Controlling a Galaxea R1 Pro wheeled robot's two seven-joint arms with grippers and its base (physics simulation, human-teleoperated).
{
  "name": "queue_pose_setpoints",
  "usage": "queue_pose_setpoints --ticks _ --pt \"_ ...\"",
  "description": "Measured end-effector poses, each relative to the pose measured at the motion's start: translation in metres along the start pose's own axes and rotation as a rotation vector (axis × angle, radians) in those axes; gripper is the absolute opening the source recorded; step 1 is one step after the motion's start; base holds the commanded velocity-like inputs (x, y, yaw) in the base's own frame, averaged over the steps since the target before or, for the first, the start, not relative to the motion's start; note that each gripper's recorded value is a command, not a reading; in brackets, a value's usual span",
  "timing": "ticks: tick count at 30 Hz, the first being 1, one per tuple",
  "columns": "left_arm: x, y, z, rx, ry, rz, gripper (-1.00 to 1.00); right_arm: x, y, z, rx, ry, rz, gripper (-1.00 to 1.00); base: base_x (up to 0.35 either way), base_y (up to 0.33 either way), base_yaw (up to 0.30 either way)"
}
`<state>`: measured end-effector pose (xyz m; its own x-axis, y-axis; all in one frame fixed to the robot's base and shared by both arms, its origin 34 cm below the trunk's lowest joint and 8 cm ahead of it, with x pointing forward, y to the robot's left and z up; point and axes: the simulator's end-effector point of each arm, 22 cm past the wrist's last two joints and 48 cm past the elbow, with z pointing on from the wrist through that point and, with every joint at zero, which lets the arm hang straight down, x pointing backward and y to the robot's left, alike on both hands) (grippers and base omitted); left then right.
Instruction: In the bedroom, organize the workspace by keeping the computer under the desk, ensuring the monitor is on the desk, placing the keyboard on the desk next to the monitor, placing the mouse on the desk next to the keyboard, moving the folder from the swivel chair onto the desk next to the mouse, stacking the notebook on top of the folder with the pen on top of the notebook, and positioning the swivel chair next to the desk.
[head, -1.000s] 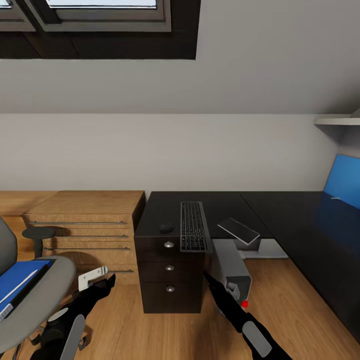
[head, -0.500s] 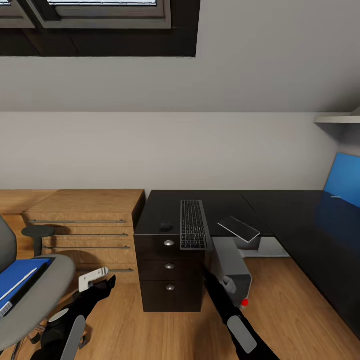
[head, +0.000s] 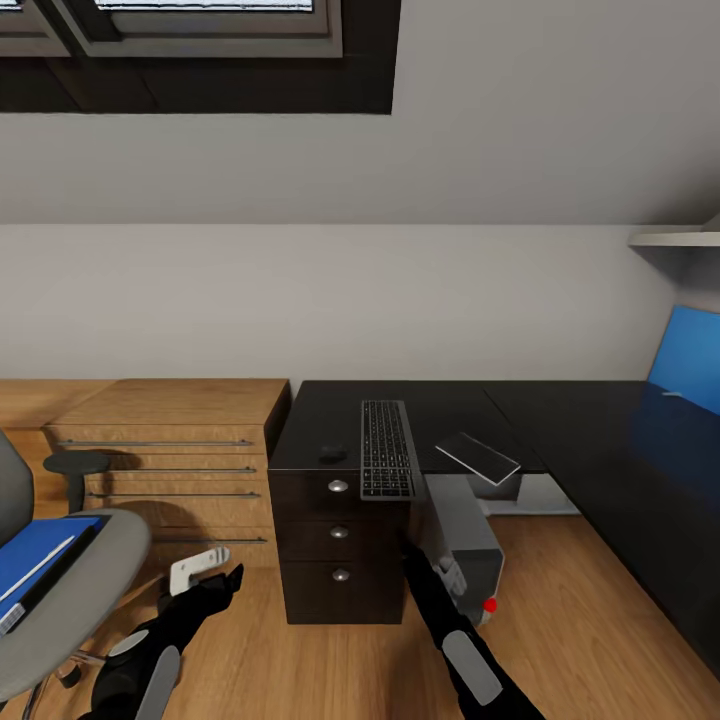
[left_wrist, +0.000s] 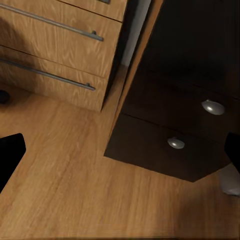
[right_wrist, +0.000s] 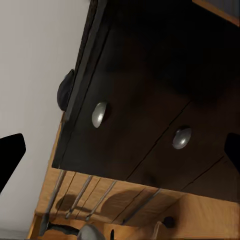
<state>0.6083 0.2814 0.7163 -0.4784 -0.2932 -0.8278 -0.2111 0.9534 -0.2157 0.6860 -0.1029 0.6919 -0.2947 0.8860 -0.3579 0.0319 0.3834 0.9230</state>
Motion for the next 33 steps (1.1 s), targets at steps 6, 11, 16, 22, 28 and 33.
queue_pose_setpoints --ticks 6,11,16,22,28,33 --pt "0.001 -0.001 0.000 0.002 0.002 0.004 1.00 -0.010 0.003 0.002 0.005 -0.041 0.084 1.00 0.000 0.000 0.000" --pt "0.001 -0.001 0.000 0.002 0.002 0.004 1.00 -0.025 0.006 0.003 0.000 -0.101 0.207 1.00 0.000 0.000 0.000" --pt "0.001 -0.001 0.000 0.002 0.002 0.004 1.00 -0.030 0.007 0.003 0.000 -0.134 0.295 1.00 0.000 0.000 0.000" --pt "0.001 -0.001 0.000 0.003 0.002 0.003 1.00 -0.030 0.014 0.005 -0.013 -0.140 0.311 1.00 0.077 0.000 0.000" --pt "0.001 -0.001 0.000 0.003 0.002 0.003 1.00 -0.031 0.015 0.005 -0.014 -0.142 0.312 1.00 0.207 0.000 0.000" --pt "0.001 -0.001 0.000 0.003 0.002 0.003 1.00 -0.031 0.015 0.005 -0.014 -0.143 0.312 1.00 0.137 0.000 0.000"
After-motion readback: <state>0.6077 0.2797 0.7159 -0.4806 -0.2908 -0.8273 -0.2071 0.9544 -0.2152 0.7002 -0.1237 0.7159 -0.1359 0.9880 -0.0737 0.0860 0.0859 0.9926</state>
